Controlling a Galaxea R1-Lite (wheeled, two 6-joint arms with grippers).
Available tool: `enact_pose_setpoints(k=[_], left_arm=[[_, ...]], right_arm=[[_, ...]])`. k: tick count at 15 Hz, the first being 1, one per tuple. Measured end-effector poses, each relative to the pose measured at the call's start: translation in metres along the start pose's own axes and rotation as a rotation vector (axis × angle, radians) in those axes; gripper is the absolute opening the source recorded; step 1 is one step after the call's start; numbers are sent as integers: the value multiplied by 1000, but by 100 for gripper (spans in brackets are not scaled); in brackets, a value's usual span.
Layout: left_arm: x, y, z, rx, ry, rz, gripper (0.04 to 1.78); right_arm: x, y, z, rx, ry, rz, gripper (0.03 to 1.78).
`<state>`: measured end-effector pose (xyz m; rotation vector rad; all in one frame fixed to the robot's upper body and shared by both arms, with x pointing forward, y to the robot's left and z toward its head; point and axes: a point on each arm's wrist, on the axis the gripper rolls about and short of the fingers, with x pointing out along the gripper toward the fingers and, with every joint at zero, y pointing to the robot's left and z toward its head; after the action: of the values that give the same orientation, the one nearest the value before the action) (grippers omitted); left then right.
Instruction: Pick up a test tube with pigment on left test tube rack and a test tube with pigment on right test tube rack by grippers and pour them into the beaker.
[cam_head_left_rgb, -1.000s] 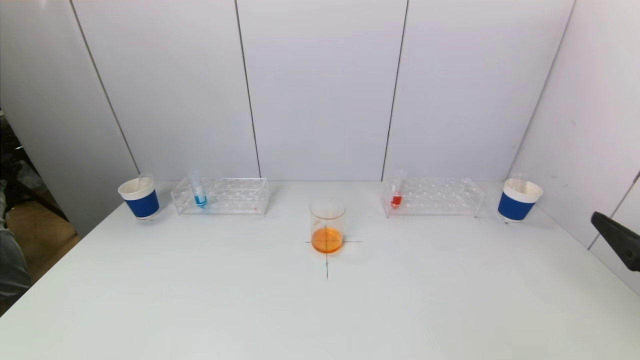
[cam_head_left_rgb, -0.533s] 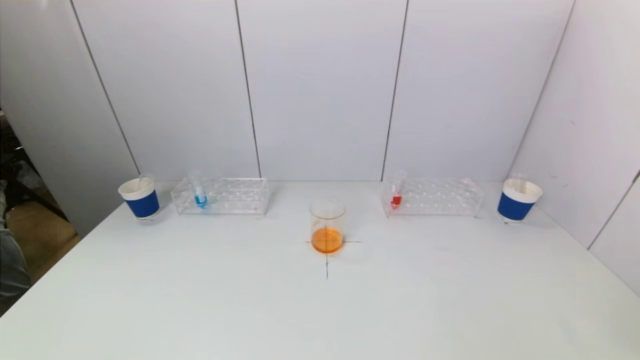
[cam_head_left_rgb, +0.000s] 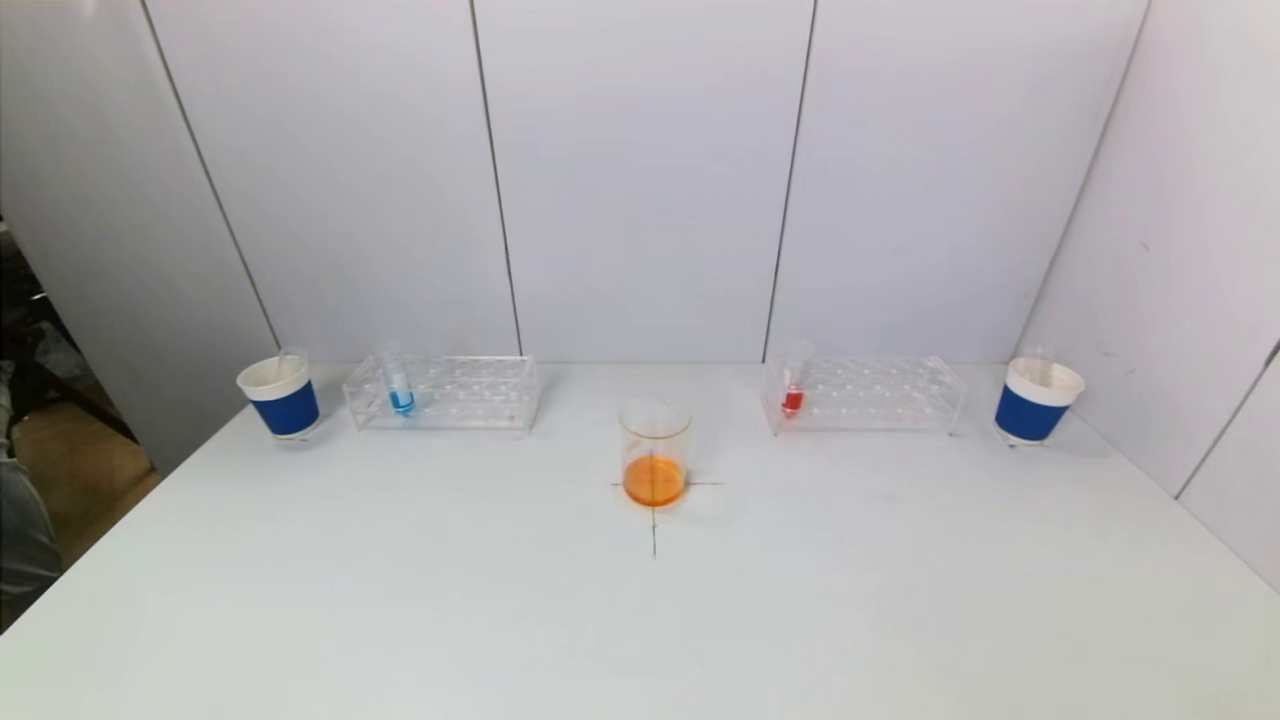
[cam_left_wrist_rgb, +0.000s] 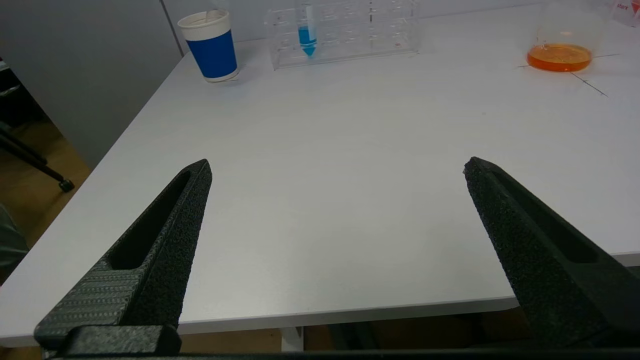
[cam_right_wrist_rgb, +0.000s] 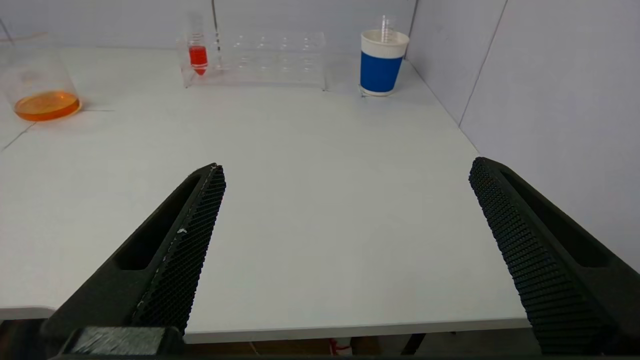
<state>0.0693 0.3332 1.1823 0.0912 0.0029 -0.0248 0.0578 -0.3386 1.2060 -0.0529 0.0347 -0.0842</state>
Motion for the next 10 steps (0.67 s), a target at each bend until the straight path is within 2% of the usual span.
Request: enact_pose_setpoints(k=[2, 6, 8, 10], left_arm=[[0, 0, 0, 0, 0, 0, 176], [0, 0, 0, 0, 0, 0, 176], [0, 0, 0, 0, -1, 0, 176], [0, 0, 0, 0, 0, 0, 176]], right_arm=[[3, 1, -3, 15, -52, 6, 177], [6, 1, -7, -3, -96, 11, 177], [8, 2, -7, 32, -144, 19, 177], [9, 2, -6, 119, -183, 25, 177]])
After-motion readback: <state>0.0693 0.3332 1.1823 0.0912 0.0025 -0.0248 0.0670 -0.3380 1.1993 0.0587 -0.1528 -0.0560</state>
